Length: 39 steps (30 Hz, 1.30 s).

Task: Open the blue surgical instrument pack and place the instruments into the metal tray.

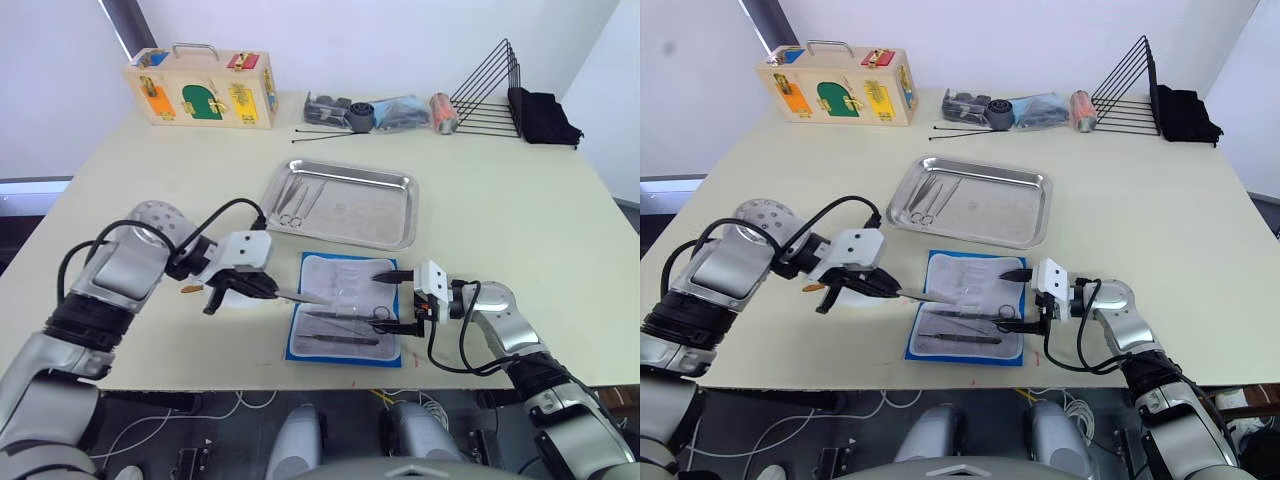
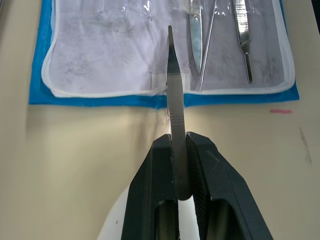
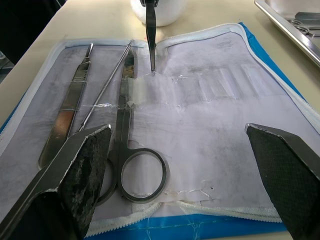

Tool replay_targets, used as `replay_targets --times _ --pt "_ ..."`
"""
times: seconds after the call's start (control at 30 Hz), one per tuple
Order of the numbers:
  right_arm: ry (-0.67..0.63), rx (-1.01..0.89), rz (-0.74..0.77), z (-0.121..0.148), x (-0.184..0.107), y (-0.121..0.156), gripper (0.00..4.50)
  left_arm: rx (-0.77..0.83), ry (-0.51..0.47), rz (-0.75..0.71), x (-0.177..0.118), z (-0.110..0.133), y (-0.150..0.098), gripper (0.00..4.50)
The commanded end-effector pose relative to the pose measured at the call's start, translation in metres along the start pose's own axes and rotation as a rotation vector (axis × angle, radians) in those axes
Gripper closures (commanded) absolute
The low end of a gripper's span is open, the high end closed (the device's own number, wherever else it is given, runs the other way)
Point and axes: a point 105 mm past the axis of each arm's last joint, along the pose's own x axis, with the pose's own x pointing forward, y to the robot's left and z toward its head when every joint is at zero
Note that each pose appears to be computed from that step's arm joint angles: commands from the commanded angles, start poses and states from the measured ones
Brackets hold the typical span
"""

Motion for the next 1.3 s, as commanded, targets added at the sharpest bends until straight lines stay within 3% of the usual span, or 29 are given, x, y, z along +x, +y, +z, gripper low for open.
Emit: replay_targets --times 0.03,0.27,0.47,0.63,0.87,1.1,1.3 --pt "0.147 0.164 0.038 -0.050 -0.002 0.025 0.00 0.008 0.030 -0.023 -0.018 0.002 -0.002 4.43" --pt "0.150 0.162 0.040 -0.051 -0.003 0.024 0.00 -0.033 -0.019 0.008 -0.039 0.012 0.004 4.43" --pt "0.150 0.160 0.039 -0.051 -0.003 0.024 0.00 -0.067 -0.242 0.156 -0.038 0.040 0.032 4.43" --pt "0.152 0.156 0.040 -0.050 -0.003 0.024 0.00 -0.185 -0.399 0.544 -0.040 0.057 0.086 4.43" --pt "0.156 0.152 0.041 -0.050 -0.005 0.023 0.00 -0.386 -0.538 0.811 -0.026 0.073 0.119 4.43" --pt "0.157 0.148 0.043 -0.050 -0.005 0.023 0.00 -0.656 -0.482 1.037 0.026 0.060 0.129 4.43" --pt "0.166 0.141 0.054 -0.050 -0.006 0.022 0.00 -0.771 -0.441 1.112 0.044 0.052 0.138 4.43"
